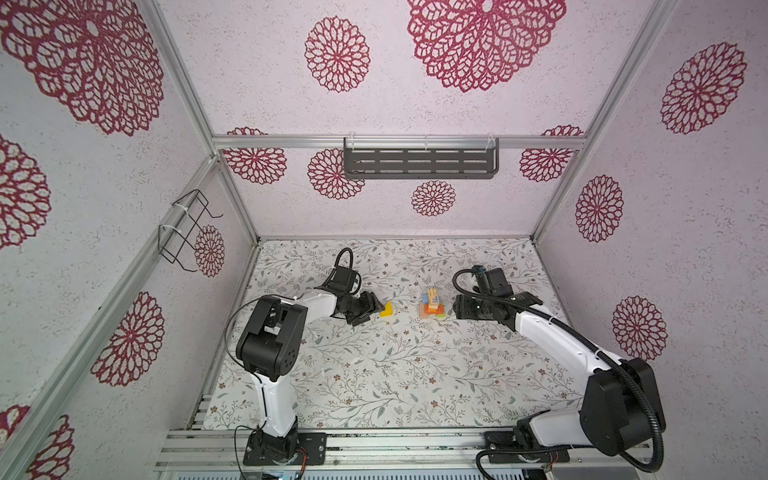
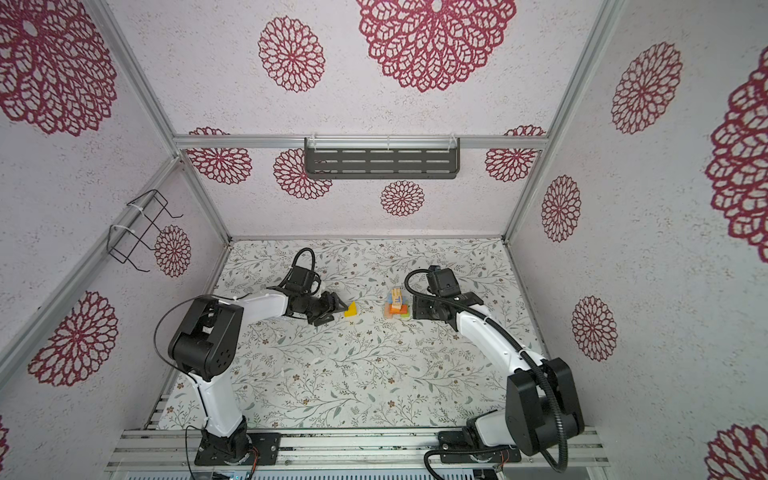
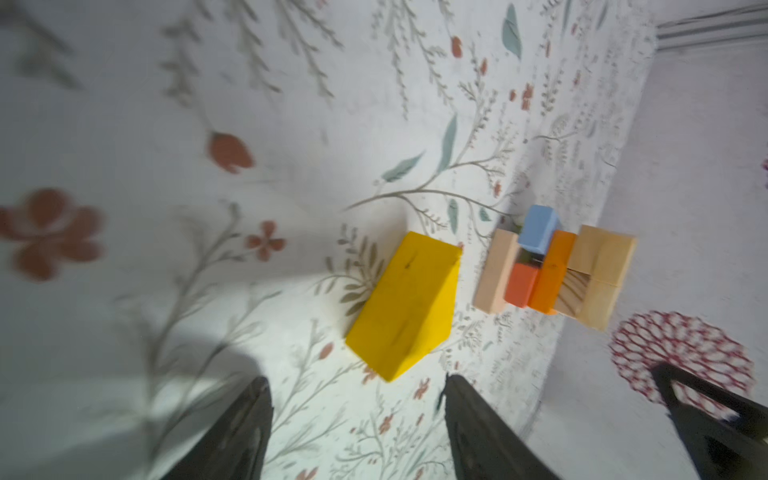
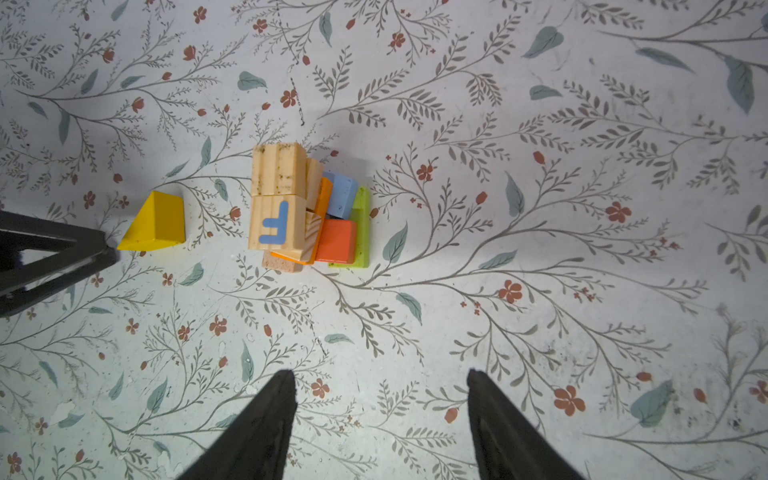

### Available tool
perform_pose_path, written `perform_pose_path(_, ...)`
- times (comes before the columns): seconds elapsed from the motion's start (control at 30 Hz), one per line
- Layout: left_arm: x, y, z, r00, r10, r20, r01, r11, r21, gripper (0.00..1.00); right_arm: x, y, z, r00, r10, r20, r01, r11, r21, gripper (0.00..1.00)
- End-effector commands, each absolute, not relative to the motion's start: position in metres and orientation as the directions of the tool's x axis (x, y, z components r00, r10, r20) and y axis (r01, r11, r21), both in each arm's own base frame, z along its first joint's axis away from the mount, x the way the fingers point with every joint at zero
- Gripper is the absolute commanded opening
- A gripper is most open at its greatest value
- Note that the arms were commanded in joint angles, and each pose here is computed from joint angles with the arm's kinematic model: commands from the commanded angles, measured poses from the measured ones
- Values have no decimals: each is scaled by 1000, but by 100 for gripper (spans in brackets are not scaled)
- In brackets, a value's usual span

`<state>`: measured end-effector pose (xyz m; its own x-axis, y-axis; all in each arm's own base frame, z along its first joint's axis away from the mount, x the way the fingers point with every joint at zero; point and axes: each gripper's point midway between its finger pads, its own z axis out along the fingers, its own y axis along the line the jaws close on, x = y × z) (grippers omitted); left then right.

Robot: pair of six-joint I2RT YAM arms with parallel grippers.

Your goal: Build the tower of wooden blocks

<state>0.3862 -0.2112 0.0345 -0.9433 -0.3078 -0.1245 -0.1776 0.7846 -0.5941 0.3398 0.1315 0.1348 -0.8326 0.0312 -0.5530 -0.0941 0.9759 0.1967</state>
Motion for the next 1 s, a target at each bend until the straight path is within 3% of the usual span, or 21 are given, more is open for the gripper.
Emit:
perform_pose_path(0.0,378,-171,45,-933,-254,-256,-155,924,-349,70,345,132,153,-804,46,-593,-106,970,218,69)
perform_pose_path(0.2,376,-195,86,-920,31,-390,64,995,-70,70,345,134,152,-802,45,-596,-111,968,223,69)
perform_pose_path(0.43,384,-231,77,-910,224,-350,203,974,96,69,343,132,155,-794,52,-605,-109,968,226,69)
perform_pose_path(0.97,399,-253,48,-915,285,-284,259,958,123,59,346,133,159,-761,72,-645,-118,962,246,77)
